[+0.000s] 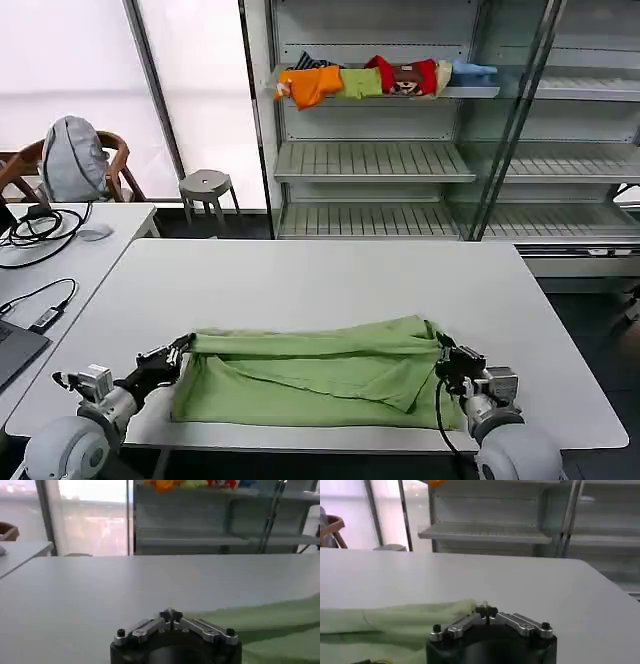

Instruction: Fold and organize the clothes.

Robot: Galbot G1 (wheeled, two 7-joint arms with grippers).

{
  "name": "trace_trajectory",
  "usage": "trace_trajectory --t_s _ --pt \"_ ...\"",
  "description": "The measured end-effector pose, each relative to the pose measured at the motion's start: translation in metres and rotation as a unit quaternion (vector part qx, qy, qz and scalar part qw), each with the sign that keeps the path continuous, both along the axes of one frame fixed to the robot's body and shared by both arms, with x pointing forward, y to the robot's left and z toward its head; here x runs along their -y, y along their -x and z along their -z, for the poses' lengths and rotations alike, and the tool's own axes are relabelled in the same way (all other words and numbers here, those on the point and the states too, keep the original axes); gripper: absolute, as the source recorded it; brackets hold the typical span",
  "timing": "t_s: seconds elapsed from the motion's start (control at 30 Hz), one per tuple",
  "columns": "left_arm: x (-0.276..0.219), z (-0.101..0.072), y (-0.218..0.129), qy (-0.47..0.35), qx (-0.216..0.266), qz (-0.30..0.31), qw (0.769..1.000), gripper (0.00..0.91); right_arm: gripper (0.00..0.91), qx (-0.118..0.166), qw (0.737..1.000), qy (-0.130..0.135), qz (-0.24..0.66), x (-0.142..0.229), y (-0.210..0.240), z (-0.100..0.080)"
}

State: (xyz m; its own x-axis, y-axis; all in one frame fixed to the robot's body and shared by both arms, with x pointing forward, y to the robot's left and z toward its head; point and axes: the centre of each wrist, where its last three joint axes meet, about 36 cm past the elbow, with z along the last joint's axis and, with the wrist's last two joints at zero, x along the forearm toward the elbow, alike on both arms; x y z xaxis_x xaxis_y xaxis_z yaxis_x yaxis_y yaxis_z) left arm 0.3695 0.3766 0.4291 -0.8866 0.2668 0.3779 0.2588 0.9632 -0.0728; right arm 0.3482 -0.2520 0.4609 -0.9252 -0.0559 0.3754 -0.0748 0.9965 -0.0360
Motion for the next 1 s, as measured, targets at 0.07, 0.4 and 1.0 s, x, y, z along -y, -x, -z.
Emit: trace_trajectory --t_s 0.07,0.4,1.0 --pt "0.000 0.000 0.001 0.000 0.000 0.000 1.000 0.020 0.000 -0.001 1.000 0.001 0.001 0.001 0.001 0.000" --pt "0.002 0.000 0.007 -0.004 -0.006 0.004 1.000 0.020 0.000 0.000 1.000 0.007 0.009 0.005 -0.001 0.002" --pt "0.004 -0.013 0.021 -0.041 -0.034 0.011 0.999 0.907 0.796 -0.010 1.000 0.012 0.007 0.007 -0.003 0.009"
